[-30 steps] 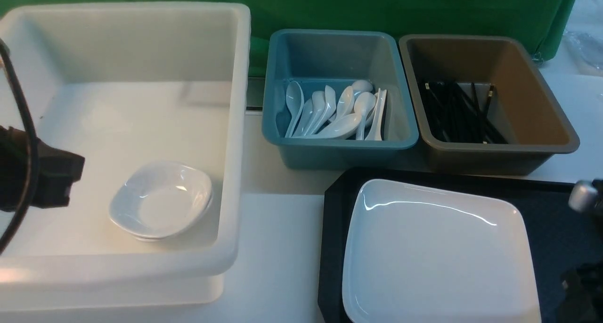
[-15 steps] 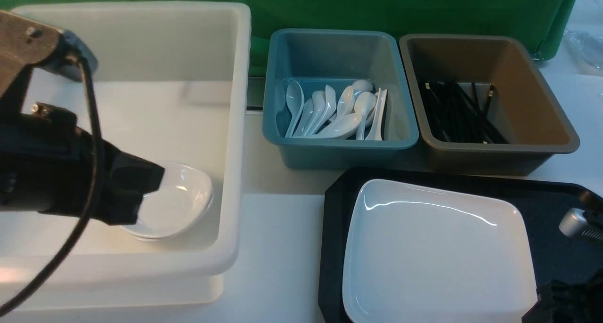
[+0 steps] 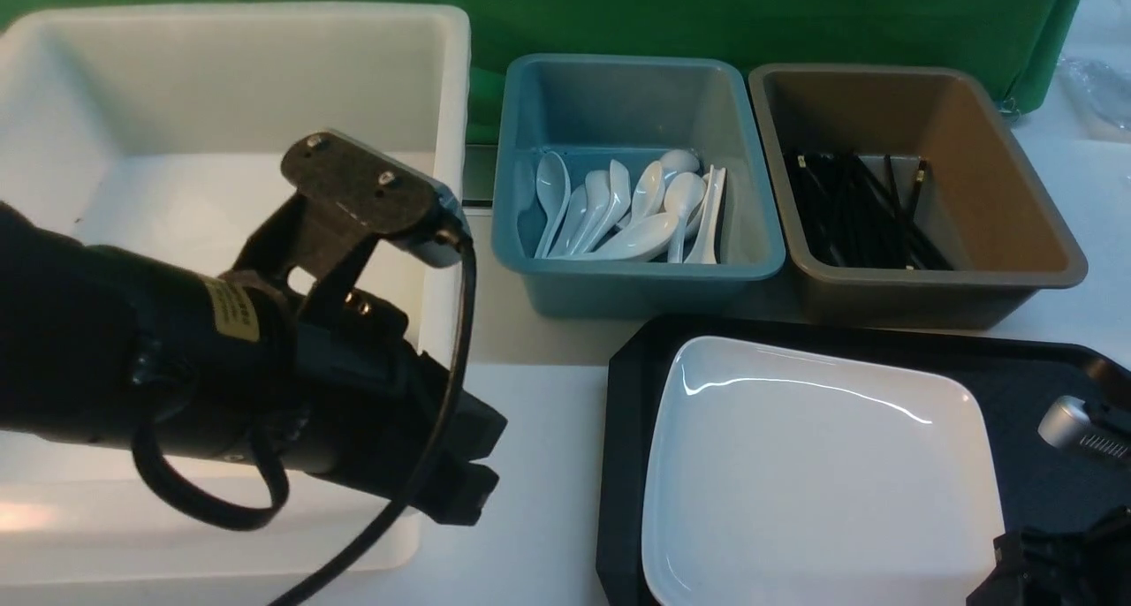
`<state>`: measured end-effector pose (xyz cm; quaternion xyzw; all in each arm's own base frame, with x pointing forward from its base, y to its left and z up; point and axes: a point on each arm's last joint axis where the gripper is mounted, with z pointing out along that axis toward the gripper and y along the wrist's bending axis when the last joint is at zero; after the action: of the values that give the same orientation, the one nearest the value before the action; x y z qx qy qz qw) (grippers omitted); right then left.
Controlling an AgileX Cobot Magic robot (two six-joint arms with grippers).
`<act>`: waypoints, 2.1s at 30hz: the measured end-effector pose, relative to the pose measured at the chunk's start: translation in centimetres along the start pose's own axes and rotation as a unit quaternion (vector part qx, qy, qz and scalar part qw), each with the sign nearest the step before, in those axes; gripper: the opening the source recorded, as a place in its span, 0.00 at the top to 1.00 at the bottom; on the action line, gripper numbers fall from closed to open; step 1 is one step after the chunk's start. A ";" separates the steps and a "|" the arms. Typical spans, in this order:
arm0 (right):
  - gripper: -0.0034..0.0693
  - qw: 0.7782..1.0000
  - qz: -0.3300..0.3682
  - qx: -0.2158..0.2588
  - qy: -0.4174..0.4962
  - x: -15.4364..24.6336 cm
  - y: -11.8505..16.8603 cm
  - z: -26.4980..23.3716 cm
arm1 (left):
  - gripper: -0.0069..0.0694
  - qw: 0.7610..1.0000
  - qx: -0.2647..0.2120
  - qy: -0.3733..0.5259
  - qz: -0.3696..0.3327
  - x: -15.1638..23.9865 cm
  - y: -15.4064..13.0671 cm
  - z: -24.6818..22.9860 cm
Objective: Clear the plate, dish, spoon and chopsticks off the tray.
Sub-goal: Use the right arm to grab a plate from the dinner plate
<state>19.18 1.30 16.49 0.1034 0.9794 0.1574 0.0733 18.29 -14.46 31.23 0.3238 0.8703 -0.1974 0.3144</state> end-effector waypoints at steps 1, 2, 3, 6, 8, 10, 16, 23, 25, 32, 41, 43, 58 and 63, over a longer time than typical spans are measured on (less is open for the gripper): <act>0.22 1.000 0.000 0.000 0.002 0.0 0.0 0.1 | 0.89 1.000 -0.001 0.000 0.000 0.0 0.0 0.0; 0.22 1.000 0.002 0.000 0.006 0.0 0.0 0.2 | 0.89 1.000 -0.003 0.001 0.002 0.0 0.1 0.0; 0.22 1.000 0.002 0.000 0.006 0.0 0.0 0.2 | 0.89 1.000 -0.003 0.001 0.002 0.0 0.1 0.0; 0.22 1.000 0.006 -0.001 0.012 0.0 -0.1 0.4 | 0.89 1.000 -0.008 -0.002 0.006 0.0 0.1 0.0; 0.22 1.000 0.002 0.002 0.007 -0.2 -0.2 0.5 | 0.89 1.000 -0.010 -0.002 0.008 0.0 0.2 0.0; 0.22 1.000 -0.008 0.005 -0.009 -0.6 -0.2 0.5 | 0.89 1.000 -0.011 -0.001 0.010 0.0 0.2 0.0; 0.22 0.996 -0.038 -0.009 -0.074 -4.7 1.5 -2.5 | 0.89 0.999 -0.027 0.005 0.020 0.1 0.5 -0.1; 0.22 0.993 -0.073 -0.013 -0.095 -10.0 3.2 -5.3 | 0.89 0.999 -0.033 0.023 0.015 0.4 0.6 -0.1; 0.22 0.994 -0.076 -0.017 -0.078 -11.5 3.4 -5.0 | 0.89 0.999 -0.034 0.026 0.017 0.5 0.6 -0.1; 0.22 0.996 -0.087 0.025 -0.015 -14.6 2.3 -2.2 | 0.89 0.998 -0.031 0.055 0.019 1.0 0.6 -0.1; 0.22 0.996 -0.083 0.036 0.002 -15.4 1.5 0.0 | 0.89 0.997 -0.051 0.061 0.010 1.1 0.9 -0.2; 0.22 0.996 -0.083 0.037 0.017 -15.5 1.2 1.1 | 0.89 0.996 -0.060 0.058 0.007 1.1 1.1 -0.2; 0.33 0.995 -0.094 -0.012 0.035 -15.7 1.5 3.3 | 0.89 0.997 -0.068 0.043 -0.005 0.8 1.2 -0.2; 0.41 0.994 -0.106 -0.012 0.028 -15.8 1.5 3.3 | 0.89 0.997 -0.069 0.042 -0.008 0.8 1.2 -0.2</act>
<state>35.34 0.07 15.61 -0.0066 0.9846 0.1631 0.0634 18.61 -13.16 30.64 0.3024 0.8967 -0.1262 0.2978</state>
